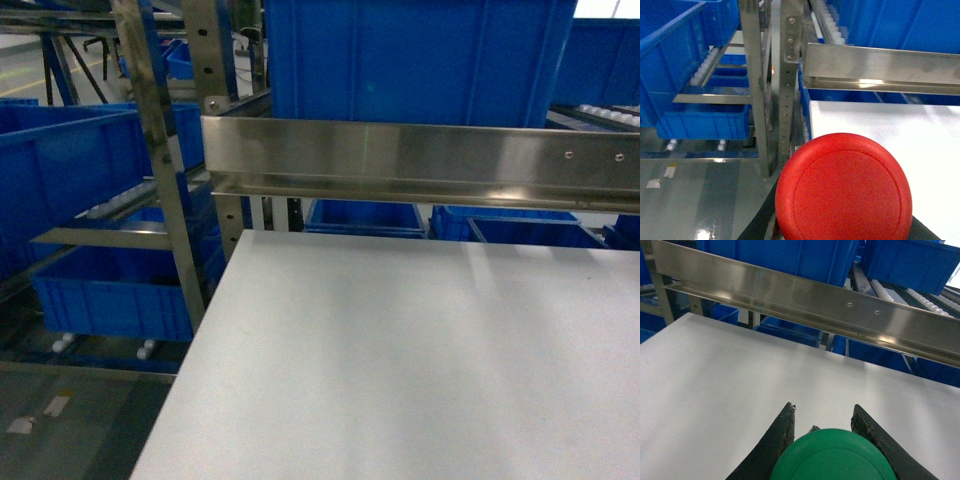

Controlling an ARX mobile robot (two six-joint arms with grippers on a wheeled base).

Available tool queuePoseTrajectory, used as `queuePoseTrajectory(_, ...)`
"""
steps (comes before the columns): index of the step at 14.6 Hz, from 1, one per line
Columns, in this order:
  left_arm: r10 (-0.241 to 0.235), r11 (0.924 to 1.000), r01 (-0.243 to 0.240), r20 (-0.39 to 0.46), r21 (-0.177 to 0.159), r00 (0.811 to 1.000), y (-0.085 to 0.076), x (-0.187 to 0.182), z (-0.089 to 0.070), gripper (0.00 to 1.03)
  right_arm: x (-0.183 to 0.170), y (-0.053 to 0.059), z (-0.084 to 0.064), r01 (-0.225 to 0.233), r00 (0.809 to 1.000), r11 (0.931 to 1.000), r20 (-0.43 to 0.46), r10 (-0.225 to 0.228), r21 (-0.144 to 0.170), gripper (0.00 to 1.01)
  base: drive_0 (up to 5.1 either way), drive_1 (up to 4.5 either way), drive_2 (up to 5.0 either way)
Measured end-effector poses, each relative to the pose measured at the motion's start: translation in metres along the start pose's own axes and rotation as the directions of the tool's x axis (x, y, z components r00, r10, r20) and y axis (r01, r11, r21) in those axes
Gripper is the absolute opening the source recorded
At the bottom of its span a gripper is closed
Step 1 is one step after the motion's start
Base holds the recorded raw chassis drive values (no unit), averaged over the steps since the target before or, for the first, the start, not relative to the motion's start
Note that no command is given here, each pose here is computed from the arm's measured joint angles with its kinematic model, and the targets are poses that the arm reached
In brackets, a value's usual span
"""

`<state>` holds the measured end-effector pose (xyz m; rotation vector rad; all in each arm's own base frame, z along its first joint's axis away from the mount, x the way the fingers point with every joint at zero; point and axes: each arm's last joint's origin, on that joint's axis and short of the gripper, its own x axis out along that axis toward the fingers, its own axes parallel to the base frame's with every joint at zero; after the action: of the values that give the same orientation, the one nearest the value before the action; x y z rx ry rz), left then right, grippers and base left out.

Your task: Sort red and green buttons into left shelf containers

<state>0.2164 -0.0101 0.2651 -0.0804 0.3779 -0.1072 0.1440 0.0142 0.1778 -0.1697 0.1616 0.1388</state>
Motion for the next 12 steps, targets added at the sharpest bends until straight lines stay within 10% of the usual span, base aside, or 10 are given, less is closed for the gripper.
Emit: queuePoseTrajectory(12,0.003,1.0,-0.003,0.0,-0.001,1.0,0.0005,0.0001,0.0,0.24,0.0,0.0,-0.0001,0.0,1.0,1.0,-0.002,0.0,0.0,0.3,-4.9,2.42,2.4)
